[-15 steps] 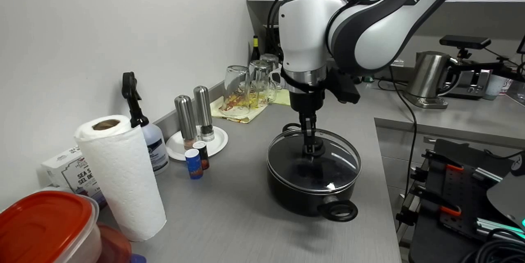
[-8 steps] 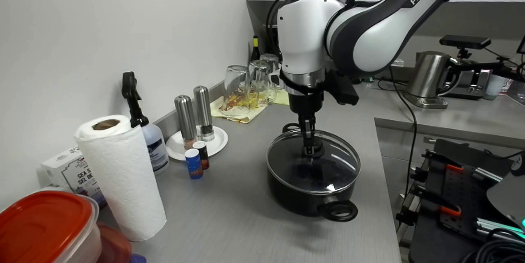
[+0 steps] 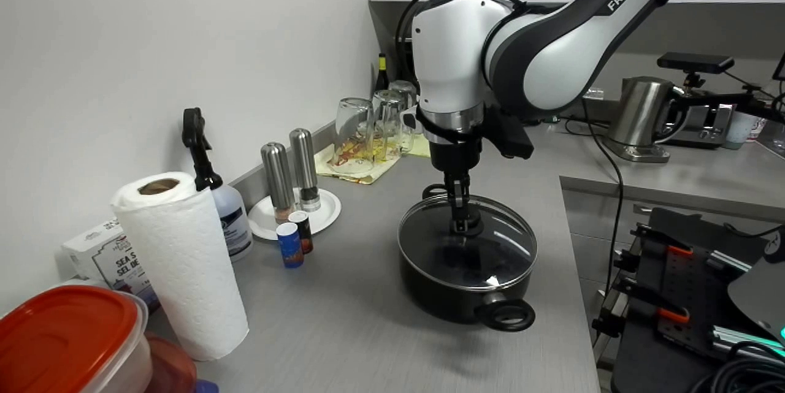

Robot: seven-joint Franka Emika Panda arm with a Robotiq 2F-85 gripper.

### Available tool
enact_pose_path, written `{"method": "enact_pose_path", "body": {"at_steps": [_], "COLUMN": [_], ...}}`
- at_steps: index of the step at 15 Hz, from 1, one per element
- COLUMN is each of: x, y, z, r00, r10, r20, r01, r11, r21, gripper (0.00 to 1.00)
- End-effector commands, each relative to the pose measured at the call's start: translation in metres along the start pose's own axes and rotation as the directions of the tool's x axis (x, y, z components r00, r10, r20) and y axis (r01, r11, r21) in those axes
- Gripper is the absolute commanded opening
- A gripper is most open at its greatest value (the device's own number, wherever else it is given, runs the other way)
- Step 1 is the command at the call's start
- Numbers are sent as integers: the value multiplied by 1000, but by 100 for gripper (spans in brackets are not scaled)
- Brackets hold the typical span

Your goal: Place the lid on the pot

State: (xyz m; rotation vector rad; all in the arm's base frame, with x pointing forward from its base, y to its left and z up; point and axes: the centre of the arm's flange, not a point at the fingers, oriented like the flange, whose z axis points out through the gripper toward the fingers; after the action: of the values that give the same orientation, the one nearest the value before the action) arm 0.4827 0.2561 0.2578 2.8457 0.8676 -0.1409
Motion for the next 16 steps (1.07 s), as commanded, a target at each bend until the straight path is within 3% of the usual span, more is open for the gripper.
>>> {"method": "enact_pose_path", "body": {"at_steps": [1,10,11,13,16], "x": [6,6,5,5,5], "y": [1,2,2,2,2], "z": [-5,0,0,2,1], "r00": [1000,999,999,999,999], "r10": [-30,-44,-44,-45,-48], "r20": [-9,1,3,7,5], "r01": [30,44,44,45,48], "r11": [999,999,999,999,999], "r21": [-12,-3,-3,-2,-2], "gripper": [24,24,73,80,100]}}
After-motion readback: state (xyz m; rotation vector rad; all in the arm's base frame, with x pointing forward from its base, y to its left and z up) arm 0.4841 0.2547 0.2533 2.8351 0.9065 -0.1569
